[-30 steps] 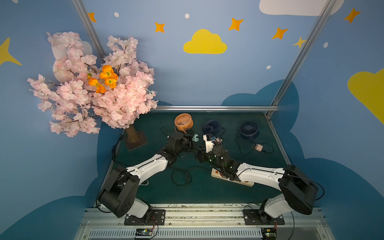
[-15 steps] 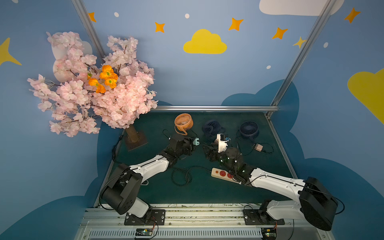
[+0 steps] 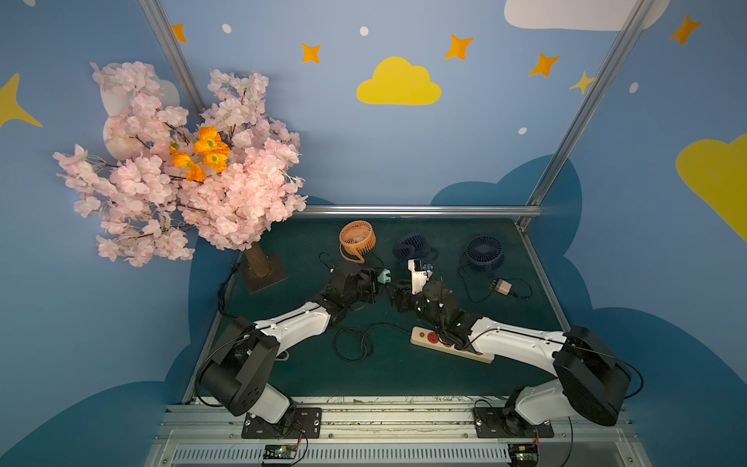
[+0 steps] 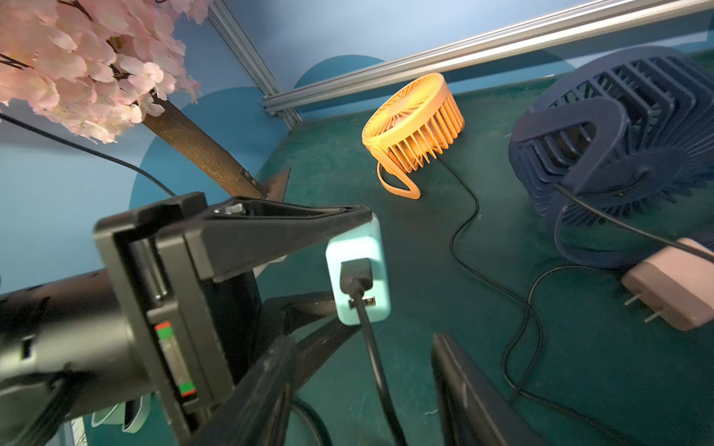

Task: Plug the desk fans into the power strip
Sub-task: Adjust the plug.

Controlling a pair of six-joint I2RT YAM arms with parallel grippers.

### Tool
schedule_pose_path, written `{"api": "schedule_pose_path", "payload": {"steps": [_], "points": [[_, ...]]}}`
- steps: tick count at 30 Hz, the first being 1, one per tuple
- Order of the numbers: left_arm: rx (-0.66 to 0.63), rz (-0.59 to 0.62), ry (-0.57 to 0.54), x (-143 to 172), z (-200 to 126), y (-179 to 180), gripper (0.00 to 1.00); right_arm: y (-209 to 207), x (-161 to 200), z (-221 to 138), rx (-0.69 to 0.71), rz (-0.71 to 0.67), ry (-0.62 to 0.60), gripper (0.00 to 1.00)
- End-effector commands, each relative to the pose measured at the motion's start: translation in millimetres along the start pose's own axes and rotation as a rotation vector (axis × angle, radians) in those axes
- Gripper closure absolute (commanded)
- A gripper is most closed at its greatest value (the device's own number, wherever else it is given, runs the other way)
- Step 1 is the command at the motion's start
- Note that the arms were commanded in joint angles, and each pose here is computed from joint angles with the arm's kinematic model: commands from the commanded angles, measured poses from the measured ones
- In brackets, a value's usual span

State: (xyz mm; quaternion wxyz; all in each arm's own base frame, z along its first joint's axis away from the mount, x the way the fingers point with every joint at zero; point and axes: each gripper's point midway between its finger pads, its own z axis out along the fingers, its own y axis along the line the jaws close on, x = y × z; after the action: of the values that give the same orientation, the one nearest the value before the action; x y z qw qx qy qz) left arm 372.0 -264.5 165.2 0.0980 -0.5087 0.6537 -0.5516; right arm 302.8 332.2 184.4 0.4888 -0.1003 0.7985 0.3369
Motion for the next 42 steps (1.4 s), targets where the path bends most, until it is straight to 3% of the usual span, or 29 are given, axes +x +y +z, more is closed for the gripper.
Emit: {"api": "schedule_pose_path", "payload": {"steps": [1,12,19,24,26,28,30,34,36,42], "points": [[0.028,0.0,0.051,12.6,4.9,-8.6,0.72,6.2,-10.7,9.4,-0.013,0.014,-0.028,0.4],[0.018,-0.017,0.07,16.9,4.8,-2.4,0.72,-6.0,-17.9,31.1,0.019,0.018,-0.03,0.49],[0.022,-0.024,0.095,19.9,4.7,-0.8,0.71,1.6,-15.9,39.8,-0.048,-0.017,0.008,0.57],[0.025,-0.022,0.11,21.4,6.3,-0.5,0.7,8.2,-8.5,40.1,-0.113,-0.059,0.049,0.69],[0.027,-0.011,0.118,22.7,7.4,-0.5,0.68,8.5,-5.5,37.8,-0.124,-0.065,0.059,0.79],[0.031,0.012,0.126,24.4,7.7,-1.9,0.58,5.6,-5.3,33.5,-0.117,-0.065,0.057,0.89],[0.03,0.055,0.137,25.9,7.1,-1.2,0.37,1.7,-6.9,27.1,-0.105,-0.067,0.047,0.98],[-0.003,0.176,0.151,26.8,-2.1,10.8,0.06,-7.7,-18.2,5.0,-0.059,-0.073,0.019,1.0],[-0.064,0.268,0.133,21.8,-12.4,27.2,0.01,-17.0,-21.8,-9.9,-0.014,-0.075,0.026,1.0],[-0.301,0.586,0.055,14.6,-59.7,82.9,0.01,-51.3,-20.7,-58.0,0.142,-0.106,0.11,1.0]]}}
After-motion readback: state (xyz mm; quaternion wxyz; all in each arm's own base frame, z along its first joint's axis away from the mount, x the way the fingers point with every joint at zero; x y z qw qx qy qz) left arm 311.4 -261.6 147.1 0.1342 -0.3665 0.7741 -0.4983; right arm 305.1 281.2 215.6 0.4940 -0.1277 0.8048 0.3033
